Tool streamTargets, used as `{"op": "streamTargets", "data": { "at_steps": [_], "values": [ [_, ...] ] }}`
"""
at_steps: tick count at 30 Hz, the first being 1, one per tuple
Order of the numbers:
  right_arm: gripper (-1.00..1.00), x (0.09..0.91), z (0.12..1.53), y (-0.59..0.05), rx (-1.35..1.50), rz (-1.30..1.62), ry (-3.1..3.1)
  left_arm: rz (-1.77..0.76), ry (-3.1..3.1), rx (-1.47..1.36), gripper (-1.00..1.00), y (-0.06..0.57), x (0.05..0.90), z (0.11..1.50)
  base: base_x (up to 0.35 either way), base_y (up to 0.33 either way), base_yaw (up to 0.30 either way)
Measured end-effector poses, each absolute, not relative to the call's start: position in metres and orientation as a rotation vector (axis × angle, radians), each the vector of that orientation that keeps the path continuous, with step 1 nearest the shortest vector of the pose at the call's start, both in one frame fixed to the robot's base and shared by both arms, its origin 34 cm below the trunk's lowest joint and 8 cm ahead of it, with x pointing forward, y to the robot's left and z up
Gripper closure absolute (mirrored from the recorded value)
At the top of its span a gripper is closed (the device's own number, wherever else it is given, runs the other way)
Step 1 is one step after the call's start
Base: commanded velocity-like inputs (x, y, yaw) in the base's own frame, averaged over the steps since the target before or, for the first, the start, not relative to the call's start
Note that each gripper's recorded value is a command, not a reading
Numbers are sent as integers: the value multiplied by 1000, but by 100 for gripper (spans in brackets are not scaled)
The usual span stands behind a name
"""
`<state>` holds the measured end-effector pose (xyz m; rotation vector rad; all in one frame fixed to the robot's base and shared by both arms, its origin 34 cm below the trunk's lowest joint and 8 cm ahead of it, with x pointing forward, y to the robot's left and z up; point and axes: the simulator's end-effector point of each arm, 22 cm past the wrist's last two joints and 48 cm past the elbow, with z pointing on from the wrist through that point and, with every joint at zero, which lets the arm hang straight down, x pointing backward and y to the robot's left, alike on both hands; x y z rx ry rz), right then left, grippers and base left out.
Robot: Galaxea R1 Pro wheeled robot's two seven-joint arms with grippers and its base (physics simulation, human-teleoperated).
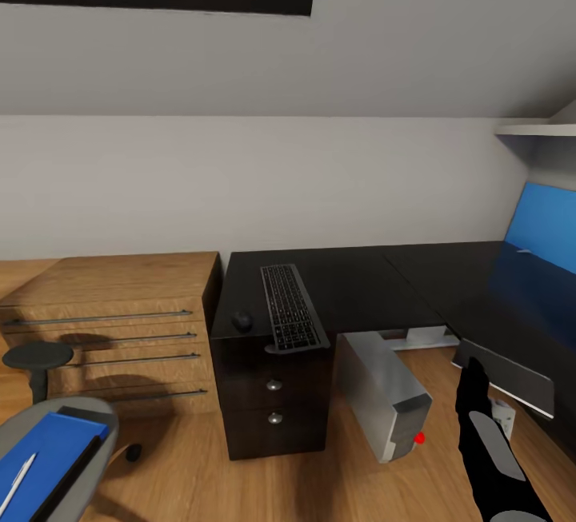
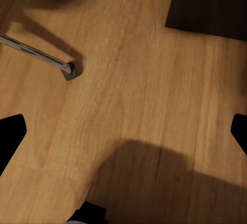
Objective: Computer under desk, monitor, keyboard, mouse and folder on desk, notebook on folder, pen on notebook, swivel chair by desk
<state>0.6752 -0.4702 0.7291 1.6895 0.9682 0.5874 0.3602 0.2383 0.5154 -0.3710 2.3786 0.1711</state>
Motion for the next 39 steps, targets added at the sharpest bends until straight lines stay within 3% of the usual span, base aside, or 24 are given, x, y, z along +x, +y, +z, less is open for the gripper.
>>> {"op": "streamTargets", "data": {
  "at_steps": [39],
  "values": [
    [-100,666,744,-517,1653,525,937,172,2380,-371,-100,238,360,515,34,0,0]
  ]
}}
